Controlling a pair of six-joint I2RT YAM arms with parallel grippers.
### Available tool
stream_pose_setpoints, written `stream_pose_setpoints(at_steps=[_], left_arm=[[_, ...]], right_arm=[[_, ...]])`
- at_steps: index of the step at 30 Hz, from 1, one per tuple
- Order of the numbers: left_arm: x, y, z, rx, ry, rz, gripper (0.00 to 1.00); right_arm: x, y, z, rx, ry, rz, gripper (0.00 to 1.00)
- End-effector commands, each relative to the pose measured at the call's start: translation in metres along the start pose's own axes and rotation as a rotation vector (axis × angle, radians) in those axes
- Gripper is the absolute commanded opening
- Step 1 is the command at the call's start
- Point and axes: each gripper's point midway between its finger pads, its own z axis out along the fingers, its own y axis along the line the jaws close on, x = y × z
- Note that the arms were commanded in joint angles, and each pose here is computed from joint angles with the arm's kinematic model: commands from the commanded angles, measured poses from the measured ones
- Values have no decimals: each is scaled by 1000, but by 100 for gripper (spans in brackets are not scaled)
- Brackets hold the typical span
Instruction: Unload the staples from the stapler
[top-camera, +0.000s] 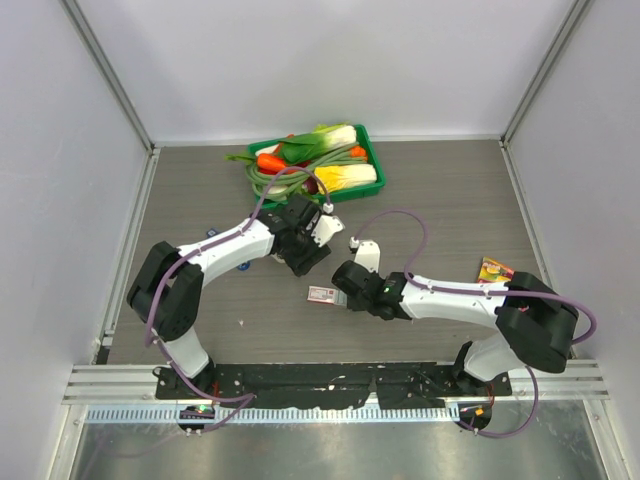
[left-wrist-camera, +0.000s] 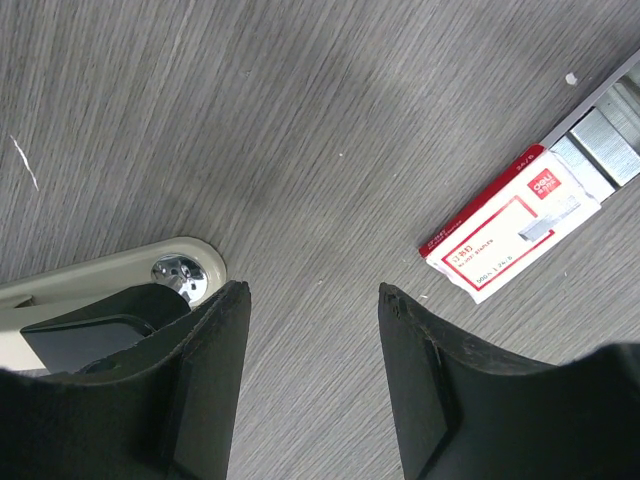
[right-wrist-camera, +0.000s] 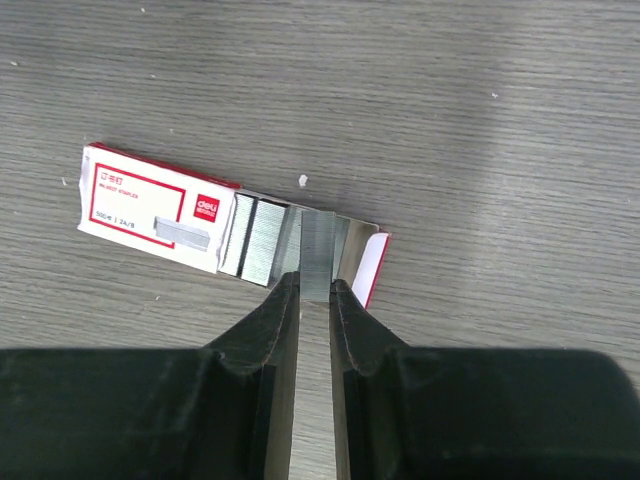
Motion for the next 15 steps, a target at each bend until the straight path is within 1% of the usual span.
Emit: stream_pose_setpoints(at_steps=[1, 15], left_arm=[[-8, 4, -2, -28, -34, 12, 58], [-8, 6, -9, -37, -46, 19, 58]], right_arm=[[-2, -3, 2, 16, -26, 25, 13], [3, -17, 2, 61, -22, 16, 13]])
